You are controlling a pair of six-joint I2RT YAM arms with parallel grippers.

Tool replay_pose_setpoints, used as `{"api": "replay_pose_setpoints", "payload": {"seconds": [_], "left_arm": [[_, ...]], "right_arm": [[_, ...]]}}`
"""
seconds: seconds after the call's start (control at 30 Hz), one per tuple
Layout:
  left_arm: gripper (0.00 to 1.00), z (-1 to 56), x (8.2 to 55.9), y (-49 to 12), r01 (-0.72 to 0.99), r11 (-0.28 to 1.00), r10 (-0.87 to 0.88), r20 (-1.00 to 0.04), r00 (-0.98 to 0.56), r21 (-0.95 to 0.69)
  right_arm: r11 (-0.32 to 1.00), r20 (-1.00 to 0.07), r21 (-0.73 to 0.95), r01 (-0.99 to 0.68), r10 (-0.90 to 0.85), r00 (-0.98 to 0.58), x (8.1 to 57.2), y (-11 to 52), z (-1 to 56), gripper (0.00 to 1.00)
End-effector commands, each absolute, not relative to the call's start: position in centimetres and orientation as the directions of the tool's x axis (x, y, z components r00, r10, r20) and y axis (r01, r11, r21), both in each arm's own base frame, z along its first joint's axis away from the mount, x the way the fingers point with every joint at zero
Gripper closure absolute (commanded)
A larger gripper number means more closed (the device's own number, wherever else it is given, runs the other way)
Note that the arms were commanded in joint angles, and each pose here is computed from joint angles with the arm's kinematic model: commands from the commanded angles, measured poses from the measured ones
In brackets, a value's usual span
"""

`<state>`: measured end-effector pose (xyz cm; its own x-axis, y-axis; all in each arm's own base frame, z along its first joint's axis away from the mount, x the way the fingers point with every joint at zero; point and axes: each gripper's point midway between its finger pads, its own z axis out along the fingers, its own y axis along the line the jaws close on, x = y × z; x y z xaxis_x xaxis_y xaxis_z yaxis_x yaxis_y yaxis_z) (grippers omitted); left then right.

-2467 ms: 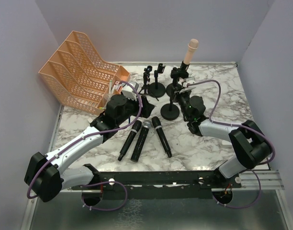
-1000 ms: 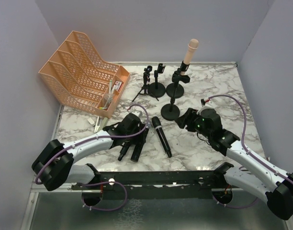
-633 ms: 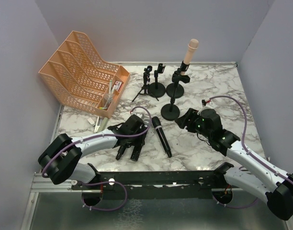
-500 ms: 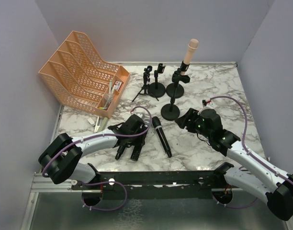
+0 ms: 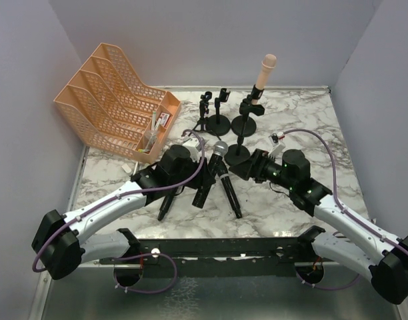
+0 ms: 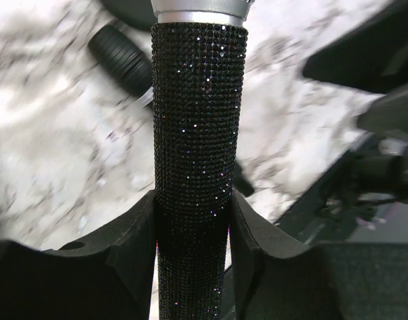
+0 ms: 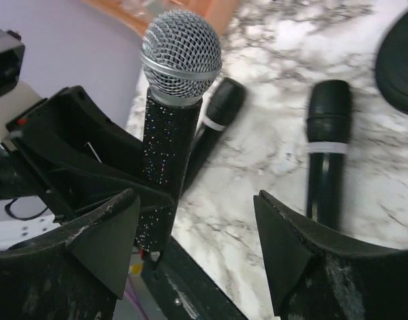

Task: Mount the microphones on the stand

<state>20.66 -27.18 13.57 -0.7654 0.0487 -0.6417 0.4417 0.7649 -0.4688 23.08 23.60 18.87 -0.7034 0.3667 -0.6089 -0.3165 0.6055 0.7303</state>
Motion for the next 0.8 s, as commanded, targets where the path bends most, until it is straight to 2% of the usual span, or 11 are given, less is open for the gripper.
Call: {"api": "replay_pose_setpoints", "payload": {"seconds": [0.0,0.13,0.23,0.43,0.57,0.67,0.7,0.77], "left_arm": [[1.00,21.1,19.8,-30.7,0.612,0.553,-0.004,-0.736,-0.677,-0.566],[1.00,24.5,19.3,-32.4,0.680,0.428,-0.044,-0.765,-0.642,-0.595],[1.00,26.2,19.1,-33.0,0.708,0.376,-0.064,-0.779,-0.624,-0.598],[1.00,28.7,18.2,-33.7,0.753,0.270,-0.095,-0.795,-0.600,-0.600],[1.00,29.1,17.7,-33.6,0.762,0.249,-0.098,-0.799,-0.594,-0.597],[1.00,29.3,17.7,-33.3,0.768,0.252,-0.107,-0.805,-0.583,-0.589],[0.94,29.4,17.6,-33.2,0.770,0.251,-0.110,-0.808,-0.579,-0.586],[0.68,29.3,17.9,-33.1,0.766,0.271,-0.120,-0.810,-0.574,-0.583]], "right_arm": [[0.412,-0.607,0.785,-0.464,0.359,-0.709,22.0,26.4,23.3,0.26],[0.325,-0.610,0.792,-0.517,0.380,-0.695,22.0,27.3,26.4,0.25],[0.314,-0.602,0.799,-0.513,0.404,-0.689,22.6,27.5,27.5,0.25],[0.287,-0.558,0.830,-0.478,0.452,-0.696,23.5,27.8,28.5,0.32],[0.262,-0.544,0.838,-0.479,0.478,-0.690,23.7,27.8,29.4,0.47],[0.259,-0.557,0.827,-0.500,0.500,-0.663,23.9,27.6,30.4,0.66],[0.264,-0.567,0.819,-0.509,0.507,-0.649,24.0,27.4,30.7,0.72],[0.294,-0.593,0.800,-0.523,0.514,-0.620,24.2,27.1,31.3,0.83]]}}
